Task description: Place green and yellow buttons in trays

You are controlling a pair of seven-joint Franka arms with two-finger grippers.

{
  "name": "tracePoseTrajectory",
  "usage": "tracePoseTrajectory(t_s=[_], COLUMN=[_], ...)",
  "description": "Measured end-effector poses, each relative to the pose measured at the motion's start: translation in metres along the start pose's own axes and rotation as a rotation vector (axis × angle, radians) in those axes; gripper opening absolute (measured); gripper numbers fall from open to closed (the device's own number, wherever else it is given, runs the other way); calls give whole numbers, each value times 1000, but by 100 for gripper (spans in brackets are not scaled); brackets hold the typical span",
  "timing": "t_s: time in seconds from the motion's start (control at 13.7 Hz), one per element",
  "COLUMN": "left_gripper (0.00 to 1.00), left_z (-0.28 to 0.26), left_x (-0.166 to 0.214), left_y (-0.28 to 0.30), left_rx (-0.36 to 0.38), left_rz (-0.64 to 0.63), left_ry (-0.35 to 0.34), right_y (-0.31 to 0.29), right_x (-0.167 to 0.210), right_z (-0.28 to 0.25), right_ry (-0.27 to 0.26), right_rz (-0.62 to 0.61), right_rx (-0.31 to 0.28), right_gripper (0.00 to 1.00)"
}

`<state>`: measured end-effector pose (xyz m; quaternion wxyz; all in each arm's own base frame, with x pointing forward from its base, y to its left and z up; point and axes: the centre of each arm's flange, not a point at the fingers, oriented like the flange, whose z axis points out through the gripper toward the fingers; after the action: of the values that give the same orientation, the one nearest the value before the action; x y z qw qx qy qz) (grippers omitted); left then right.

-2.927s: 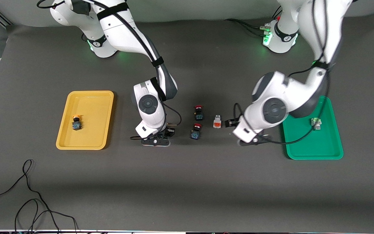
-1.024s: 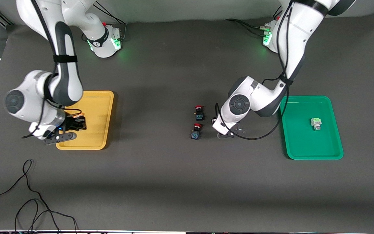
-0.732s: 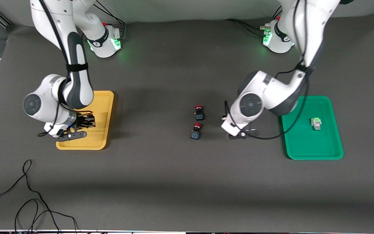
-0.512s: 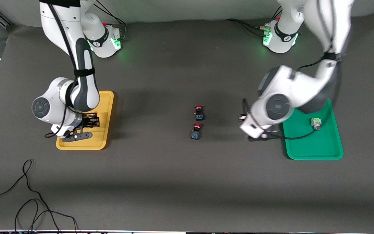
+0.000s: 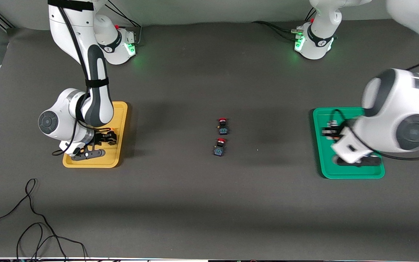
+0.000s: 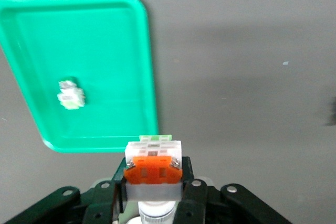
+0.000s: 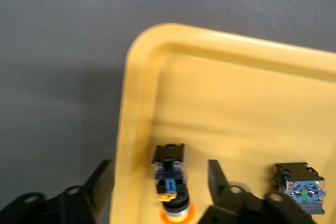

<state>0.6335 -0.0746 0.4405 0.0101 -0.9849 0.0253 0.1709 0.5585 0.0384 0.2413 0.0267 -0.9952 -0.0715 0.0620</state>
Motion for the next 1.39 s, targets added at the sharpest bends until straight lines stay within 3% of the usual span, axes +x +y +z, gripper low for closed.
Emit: tracePoseTrajectory(t_s=[0.07, 0.15, 0.44, 0.95, 1.39], left_gripper=[41, 41, 41, 41, 41], left_z=[4, 11, 71, 203, 252], left_x=[4, 8, 29, 28, 16], left_y=[-28, -53, -108, -101, -93], left_rx=[-1, -4, -21, -43, -55], left_rz=[22, 36, 71, 89, 96], left_ry=[-6, -12, 9, 77, 138], right_y=[-2, -4, -17, -29, -44], right_x=[7, 14, 36, 33, 21], right_z=[-15, -34, -119, -213, -272], right_ry=[-5, -12, -39, -113, -92], right_rz=[-2, -4, -28, -32, -4], right_rx=[9, 9, 7, -19, -89], right_gripper=[97, 100, 100, 100, 100])
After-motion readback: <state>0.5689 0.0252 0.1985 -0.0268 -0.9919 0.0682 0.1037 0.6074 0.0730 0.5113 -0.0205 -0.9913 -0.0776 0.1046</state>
